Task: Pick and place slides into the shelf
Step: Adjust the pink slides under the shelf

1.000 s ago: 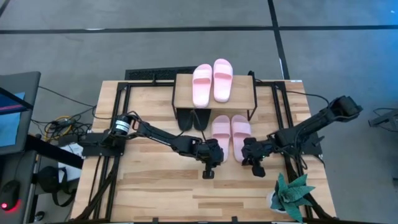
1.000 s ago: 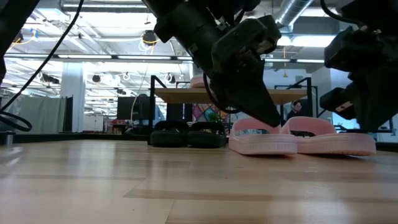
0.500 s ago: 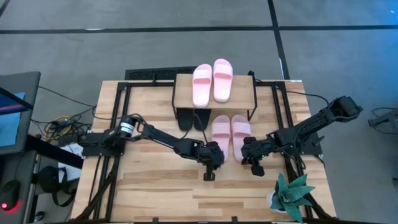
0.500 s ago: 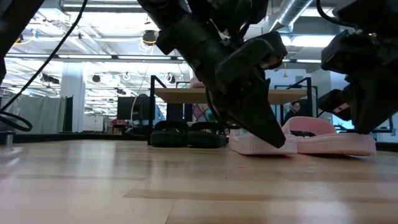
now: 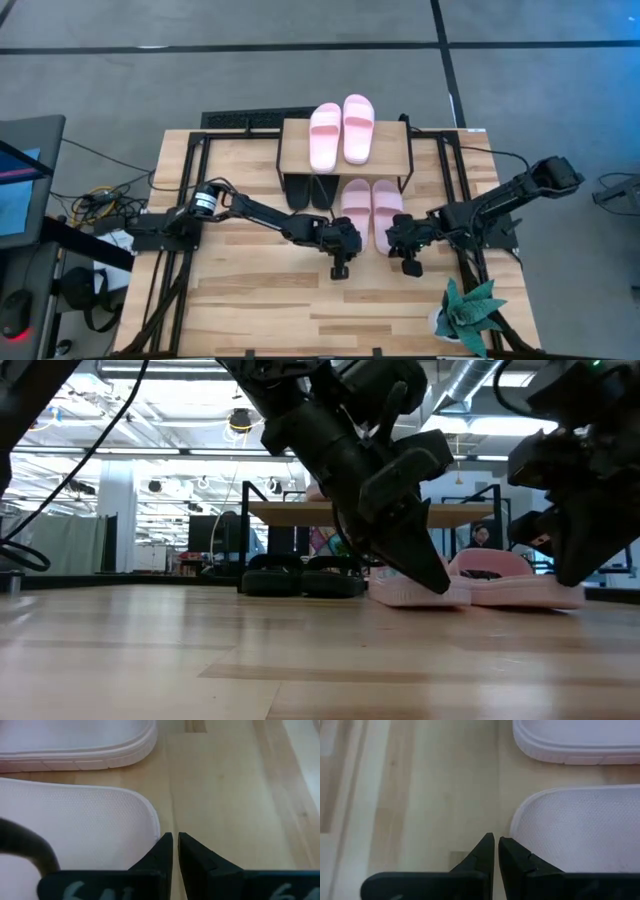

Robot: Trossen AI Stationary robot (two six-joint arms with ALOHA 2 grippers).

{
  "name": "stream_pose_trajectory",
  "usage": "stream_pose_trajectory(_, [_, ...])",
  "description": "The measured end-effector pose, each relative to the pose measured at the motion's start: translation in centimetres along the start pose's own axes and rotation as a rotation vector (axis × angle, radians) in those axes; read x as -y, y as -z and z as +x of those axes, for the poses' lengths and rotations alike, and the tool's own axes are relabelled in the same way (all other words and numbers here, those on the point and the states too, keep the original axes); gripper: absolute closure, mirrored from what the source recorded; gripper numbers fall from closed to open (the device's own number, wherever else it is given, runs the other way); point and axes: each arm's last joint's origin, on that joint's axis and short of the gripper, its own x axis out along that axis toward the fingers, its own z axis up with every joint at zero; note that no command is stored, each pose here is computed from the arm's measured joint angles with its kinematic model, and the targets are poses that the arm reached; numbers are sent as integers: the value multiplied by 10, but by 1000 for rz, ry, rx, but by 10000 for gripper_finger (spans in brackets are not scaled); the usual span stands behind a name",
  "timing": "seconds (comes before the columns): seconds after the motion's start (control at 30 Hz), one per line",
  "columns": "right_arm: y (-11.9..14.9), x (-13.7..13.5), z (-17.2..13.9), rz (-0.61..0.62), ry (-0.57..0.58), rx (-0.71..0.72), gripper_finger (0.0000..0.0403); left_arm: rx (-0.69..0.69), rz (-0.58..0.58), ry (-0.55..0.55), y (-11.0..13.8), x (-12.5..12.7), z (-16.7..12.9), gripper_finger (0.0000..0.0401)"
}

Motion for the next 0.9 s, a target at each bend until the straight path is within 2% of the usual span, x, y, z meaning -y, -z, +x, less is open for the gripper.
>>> stream_pose_trajectory(0.6, [-6,47,-8,60,138,13,386,3,-31,-74,-2,-51,-1,380])
stream_pose_trajectory(0.9, [-7,72,-15,128,213,37,386,8,-77,-164,-2,-83,-5,380])
